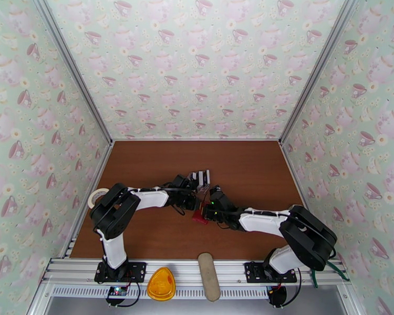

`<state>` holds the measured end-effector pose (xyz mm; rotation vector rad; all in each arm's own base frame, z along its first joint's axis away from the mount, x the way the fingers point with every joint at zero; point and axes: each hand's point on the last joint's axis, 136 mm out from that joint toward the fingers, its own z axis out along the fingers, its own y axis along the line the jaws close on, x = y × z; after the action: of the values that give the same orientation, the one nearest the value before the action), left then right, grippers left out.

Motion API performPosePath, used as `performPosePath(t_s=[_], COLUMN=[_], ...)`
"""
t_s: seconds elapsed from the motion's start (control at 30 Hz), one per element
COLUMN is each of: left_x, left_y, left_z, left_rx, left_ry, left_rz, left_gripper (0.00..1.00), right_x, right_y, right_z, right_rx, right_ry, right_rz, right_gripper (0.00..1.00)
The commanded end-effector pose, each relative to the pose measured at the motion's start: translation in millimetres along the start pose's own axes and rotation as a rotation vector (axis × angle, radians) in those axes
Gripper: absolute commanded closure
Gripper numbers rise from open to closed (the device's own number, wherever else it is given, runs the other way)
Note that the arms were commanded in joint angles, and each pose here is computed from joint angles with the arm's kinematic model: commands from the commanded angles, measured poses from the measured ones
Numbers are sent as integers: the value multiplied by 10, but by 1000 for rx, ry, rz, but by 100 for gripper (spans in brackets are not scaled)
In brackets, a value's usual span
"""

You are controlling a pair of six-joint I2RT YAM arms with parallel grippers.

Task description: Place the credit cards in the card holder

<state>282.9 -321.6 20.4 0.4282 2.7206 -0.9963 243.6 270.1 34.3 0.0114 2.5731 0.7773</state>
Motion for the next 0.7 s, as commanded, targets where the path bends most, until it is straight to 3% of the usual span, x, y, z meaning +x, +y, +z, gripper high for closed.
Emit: performPosePath(t_s=[0.0, 0.17, 0.5, 0.67], left_x=[298, 290, 261, 243], left_y=[148, 132, 142, 92], left_z=[99, 79, 35, -11], left_rx=[-34, -31, -30, -13], left_ry=[96, 91, 77, 60], left_rz=[-49, -45, -49, -38], left_gripper=[76, 75, 75, 75], right_x=[235, 105, 72, -176], right_y=[-253, -135, -1, 79], right_z=[28, 19, 72, -226], right_rx=[94, 92, 42, 23], right_ry=[68, 63, 70, -11], right_rz=[9, -19, -24, -37], right_gripper=[92, 79, 78, 56])
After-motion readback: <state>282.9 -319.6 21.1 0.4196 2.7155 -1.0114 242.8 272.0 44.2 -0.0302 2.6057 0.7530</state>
